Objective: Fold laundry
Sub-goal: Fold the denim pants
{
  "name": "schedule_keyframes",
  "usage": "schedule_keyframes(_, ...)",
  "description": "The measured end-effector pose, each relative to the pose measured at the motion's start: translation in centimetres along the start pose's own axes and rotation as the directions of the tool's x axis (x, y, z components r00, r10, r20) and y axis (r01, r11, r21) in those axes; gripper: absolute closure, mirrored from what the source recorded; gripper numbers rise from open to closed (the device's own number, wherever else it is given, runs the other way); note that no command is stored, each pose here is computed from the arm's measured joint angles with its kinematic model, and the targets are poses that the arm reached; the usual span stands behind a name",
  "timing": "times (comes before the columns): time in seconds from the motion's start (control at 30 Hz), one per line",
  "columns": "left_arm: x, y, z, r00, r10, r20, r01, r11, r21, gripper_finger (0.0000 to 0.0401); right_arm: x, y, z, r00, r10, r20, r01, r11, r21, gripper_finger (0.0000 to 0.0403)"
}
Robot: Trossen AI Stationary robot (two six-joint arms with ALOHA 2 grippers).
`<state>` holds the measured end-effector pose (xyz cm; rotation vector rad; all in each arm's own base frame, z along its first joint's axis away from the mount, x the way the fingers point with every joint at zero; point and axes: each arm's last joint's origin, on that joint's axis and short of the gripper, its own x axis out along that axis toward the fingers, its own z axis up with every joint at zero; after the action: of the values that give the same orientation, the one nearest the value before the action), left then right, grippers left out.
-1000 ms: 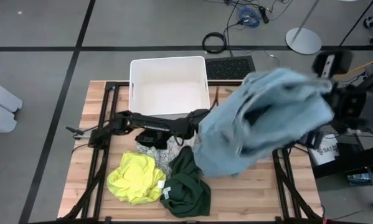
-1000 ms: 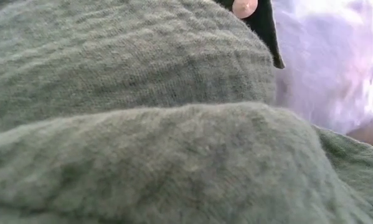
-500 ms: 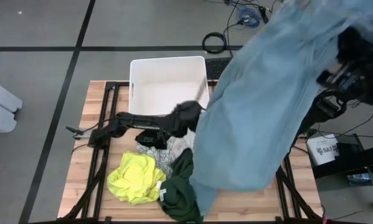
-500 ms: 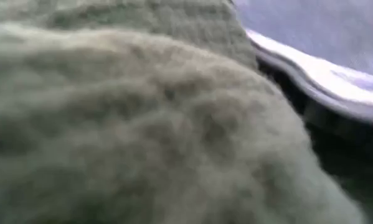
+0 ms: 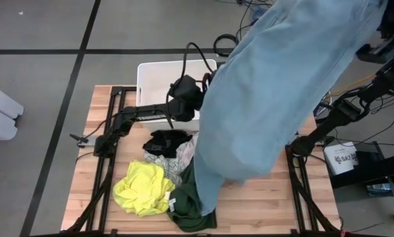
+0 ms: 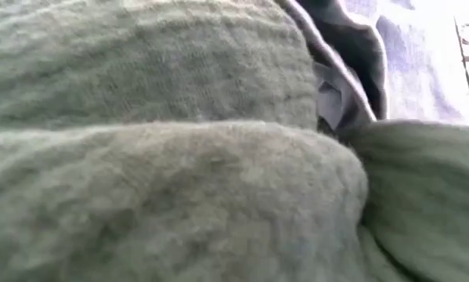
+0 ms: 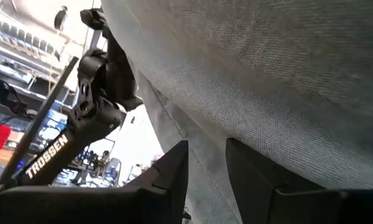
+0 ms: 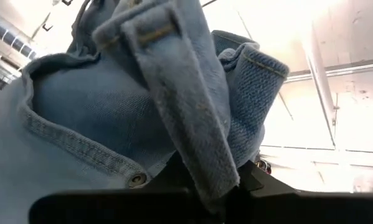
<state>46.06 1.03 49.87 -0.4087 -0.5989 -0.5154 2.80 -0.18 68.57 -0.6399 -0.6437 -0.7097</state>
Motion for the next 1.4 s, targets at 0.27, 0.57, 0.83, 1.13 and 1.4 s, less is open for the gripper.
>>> schedule_keyframes(0.27,1.1,-3.1,-1.9,0.985,-0.156,-0.071,0.156,0.988,-0.002,0.0286,-0.2,-1.0,-0.7,0.986,-0.022,-0.163,-0.002,0.989,-0.146,0.0379)
schedule_keyframes(0.57,1.2,-3.1,-3.7,0.965,-0.189,-0.185,0.175,0.981,-0.086,0.0286,-1.1,-4.5,-1.9,0.907,-0.225,-0.355,0.170,0.969,-0.181,0.0379)
schedule_keyframes(0.83,1.5,-3.9,-4.7,0.942,-0.256,-0.217,0.236,0.965,-0.116,0.0286,-1.5,-3.9,-2.2,0.873,-0.270,-0.407,0.179,0.952,-0.247,0.0379)
schedule_keyframes(1.13,1.2,-3.3,-4.3,0.919,-0.311,-0.240,0.286,0.949,-0.136,0.0286,-1.2,-3.4,-1.9,0.899,-0.270,-0.345,0.179,0.945,-0.273,0.0380)
schedule_keyframes(1.4,-0.4,0.4,-0.6,0.968,-0.229,-0.107,0.225,0.973,-0.052,0.0286,-1.3,-4.6,-1.8,0.908,-0.298,-0.296,0.252,0.950,-0.184,0.0380)
